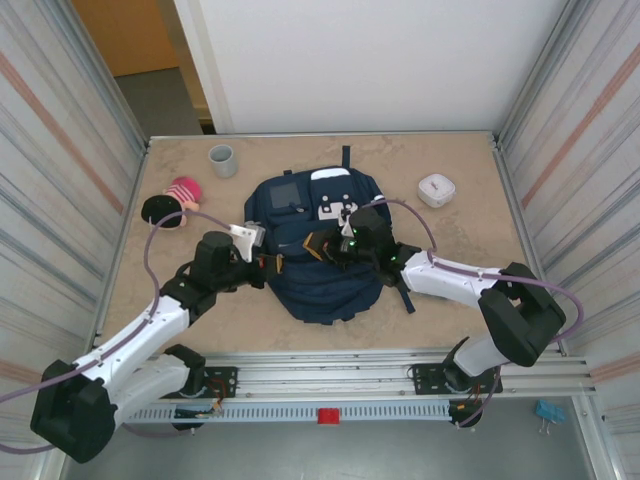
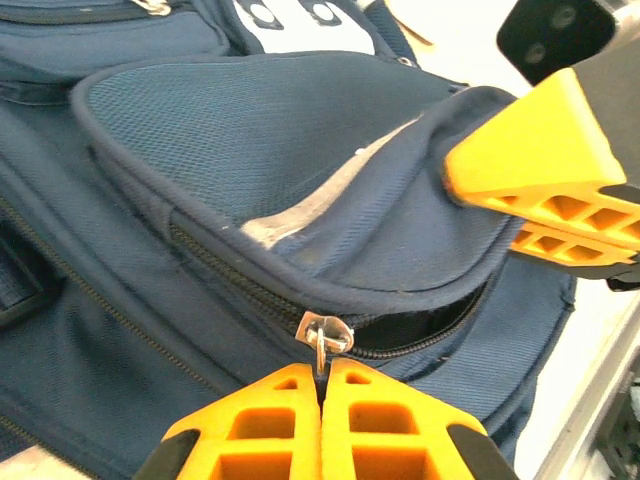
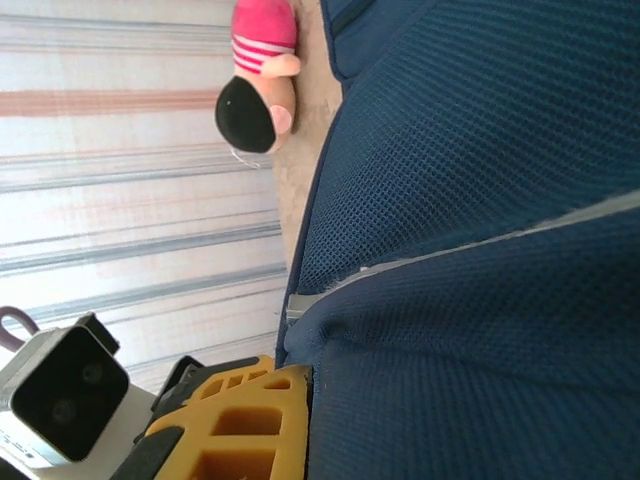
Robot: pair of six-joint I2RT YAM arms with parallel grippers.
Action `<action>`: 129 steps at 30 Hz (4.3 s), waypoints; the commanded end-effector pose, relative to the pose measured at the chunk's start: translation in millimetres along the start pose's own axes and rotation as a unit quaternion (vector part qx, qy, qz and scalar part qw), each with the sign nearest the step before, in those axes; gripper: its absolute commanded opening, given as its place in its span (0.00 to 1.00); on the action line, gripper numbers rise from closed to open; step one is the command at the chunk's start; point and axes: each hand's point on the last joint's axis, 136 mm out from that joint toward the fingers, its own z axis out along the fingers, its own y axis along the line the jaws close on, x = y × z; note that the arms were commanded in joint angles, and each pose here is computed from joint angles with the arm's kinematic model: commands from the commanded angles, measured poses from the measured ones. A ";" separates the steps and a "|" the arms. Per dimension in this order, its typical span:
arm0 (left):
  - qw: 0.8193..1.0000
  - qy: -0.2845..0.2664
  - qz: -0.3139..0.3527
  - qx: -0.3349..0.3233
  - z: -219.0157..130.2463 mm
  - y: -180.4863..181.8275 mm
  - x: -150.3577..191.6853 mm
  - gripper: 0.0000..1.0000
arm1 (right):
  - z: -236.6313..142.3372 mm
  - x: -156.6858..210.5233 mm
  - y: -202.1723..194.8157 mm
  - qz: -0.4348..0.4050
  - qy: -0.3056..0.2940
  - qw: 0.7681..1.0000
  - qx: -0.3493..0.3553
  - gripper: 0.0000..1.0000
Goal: Pack books, pencil case, and school supplies into a backpack
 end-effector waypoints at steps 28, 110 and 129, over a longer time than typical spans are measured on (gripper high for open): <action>0.989 -0.062 -0.061 -0.120 -32.6 55.9 -67.1 0.63 | 1.1 -38.1 55.9 -0.082 0.026 0.995 -0.059 0.00; 0.990 0.022 -0.118 -0.080 38.9 40.3 -59.9 0.97 | -242.3 -60.4 -271.1 0.377 -0.143 0.826 0.395 0.67; 0.989 0.024 -0.118 -0.086 37.6 44.3 -57.3 0.98 | -230.7 -83.4 -267.4 0.338 -0.102 0.825 0.441 0.67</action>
